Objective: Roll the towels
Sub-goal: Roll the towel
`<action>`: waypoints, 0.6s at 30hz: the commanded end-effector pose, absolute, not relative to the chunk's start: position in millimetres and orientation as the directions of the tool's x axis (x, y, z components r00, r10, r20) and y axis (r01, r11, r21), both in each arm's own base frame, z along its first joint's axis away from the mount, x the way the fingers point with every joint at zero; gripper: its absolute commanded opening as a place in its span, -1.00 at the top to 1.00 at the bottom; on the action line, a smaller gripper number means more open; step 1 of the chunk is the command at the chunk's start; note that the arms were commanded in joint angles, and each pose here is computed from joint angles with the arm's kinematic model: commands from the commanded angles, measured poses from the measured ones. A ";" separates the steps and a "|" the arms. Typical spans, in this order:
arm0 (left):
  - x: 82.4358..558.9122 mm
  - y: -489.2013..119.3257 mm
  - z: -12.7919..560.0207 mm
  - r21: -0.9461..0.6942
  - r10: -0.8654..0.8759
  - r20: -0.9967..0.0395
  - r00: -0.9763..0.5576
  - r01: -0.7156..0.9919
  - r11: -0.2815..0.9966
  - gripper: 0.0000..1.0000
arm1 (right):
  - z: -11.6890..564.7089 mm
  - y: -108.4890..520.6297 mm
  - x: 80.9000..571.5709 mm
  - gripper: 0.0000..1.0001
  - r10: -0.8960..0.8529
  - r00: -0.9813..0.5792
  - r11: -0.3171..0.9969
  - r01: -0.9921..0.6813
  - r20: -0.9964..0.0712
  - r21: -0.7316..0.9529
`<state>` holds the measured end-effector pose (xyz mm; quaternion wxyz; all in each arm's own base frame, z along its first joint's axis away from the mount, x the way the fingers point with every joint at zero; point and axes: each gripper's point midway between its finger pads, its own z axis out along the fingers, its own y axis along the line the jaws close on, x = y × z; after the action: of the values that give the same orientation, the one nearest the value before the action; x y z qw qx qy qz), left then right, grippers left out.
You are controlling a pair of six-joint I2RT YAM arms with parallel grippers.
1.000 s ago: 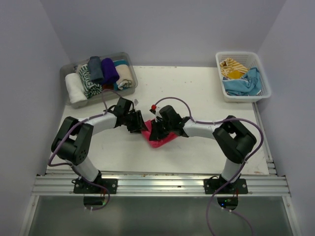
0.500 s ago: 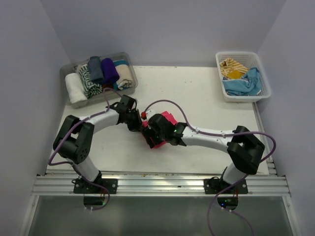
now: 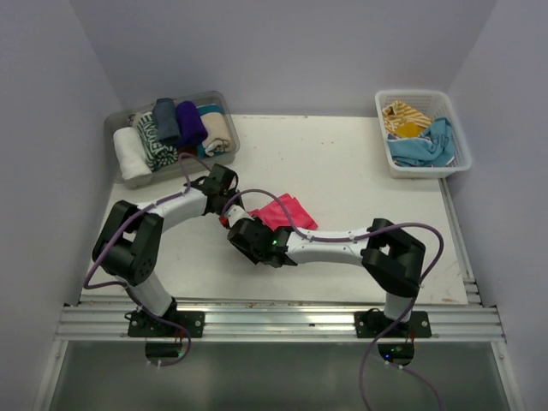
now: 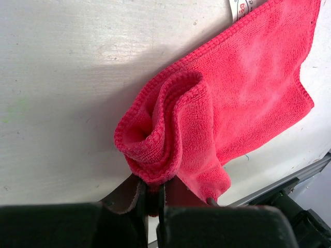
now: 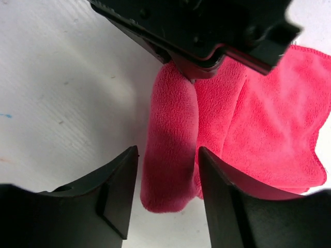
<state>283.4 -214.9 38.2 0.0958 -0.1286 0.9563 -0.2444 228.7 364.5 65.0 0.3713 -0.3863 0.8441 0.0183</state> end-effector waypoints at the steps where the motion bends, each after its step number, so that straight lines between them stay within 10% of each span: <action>1: 287.9 -218.1 49.6 -0.506 -0.316 -0.128 -0.940 -0.212 0.836 1.00 | 65.4 366.9 243.8 -0.05 -0.646 -0.399 0.713 -0.621 -0.650 -0.327; 7: 286.8 -218.4 51.7 -0.512 -0.322 -0.127 -0.938 -0.216 0.831 1.00 | 65.9 359.3 243.2 0.98 -0.593 -0.437 0.762 -0.576 -0.676 -0.296; 14: 295.8 -221.4 77.5 -0.556 -0.326 -0.194 -0.925 -0.170 0.814 -0.11 | 76.9 361.3 240.3 1.00 -0.417 -0.541 0.788 -0.616 -0.731 0.006; 18: 301.7 -218.6 95.5 -0.569 -0.342 -0.246 -0.907 -0.150 0.809 -0.27 | 73.8 352.1 236.1 1.00 -0.299 -0.643 0.742 -0.621 -0.704 0.252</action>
<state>287.4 -216.2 62.8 0.1229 -0.1354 0.9479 -0.2607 238.9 336.5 49.8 0.3404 -0.3031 0.8825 0.1159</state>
